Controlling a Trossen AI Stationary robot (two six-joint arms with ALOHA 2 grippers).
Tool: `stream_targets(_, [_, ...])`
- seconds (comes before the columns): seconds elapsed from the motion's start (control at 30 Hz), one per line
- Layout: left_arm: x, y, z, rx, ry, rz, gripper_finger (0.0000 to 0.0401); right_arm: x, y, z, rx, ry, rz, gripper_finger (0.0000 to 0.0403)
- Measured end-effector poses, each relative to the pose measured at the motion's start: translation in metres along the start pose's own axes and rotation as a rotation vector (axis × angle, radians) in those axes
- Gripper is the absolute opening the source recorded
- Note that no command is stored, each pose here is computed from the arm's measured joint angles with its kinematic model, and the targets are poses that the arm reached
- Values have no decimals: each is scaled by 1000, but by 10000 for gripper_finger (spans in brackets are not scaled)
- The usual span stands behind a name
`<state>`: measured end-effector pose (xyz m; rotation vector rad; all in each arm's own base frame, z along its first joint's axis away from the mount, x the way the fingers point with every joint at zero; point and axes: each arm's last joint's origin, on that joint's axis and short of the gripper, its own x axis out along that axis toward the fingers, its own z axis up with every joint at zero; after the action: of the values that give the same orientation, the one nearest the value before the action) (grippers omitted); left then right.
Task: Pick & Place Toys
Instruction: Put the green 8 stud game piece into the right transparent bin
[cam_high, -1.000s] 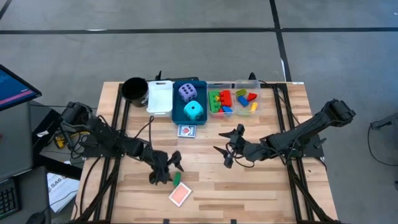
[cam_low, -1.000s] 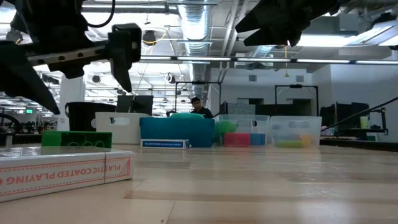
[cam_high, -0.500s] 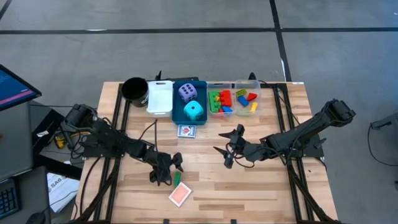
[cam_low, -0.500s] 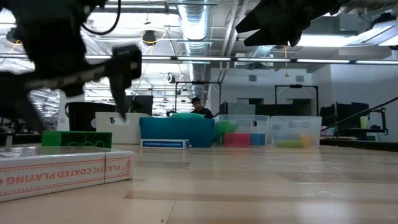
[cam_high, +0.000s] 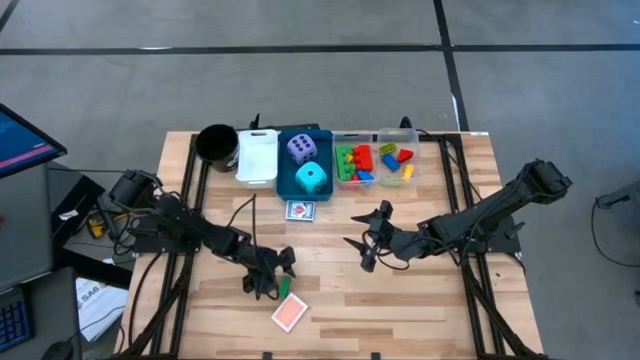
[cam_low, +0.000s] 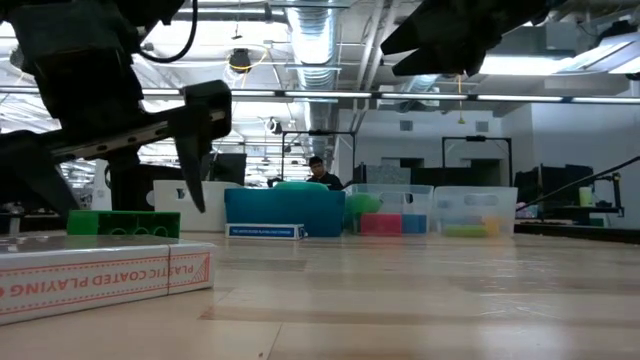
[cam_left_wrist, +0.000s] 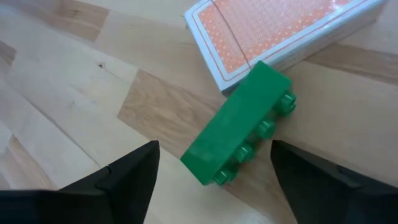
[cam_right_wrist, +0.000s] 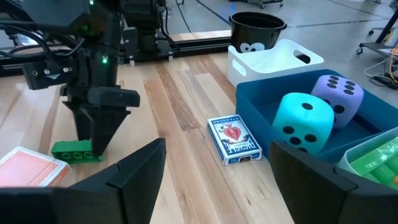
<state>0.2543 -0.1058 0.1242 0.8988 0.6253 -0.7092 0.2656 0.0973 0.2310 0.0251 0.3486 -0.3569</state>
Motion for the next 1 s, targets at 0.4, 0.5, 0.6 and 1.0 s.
stream_targets(0.4, [0,-9,-1,-110,-19,-135,250,0,0,-1,1,11,-3,281])
stream_targets(0.5, [-1,-13,-1,-111,3,-164,230,2,1,-4,-8,21,-6,281])
stream_targets(0.6, [-1,-15,-2,-194,21,-176,209,5,2,-7,4,29,-8,281])
stream_targets(1.0, [-1,-15,-2,-447,40,-174,94,20,10,-29,-5,99,-36,281])
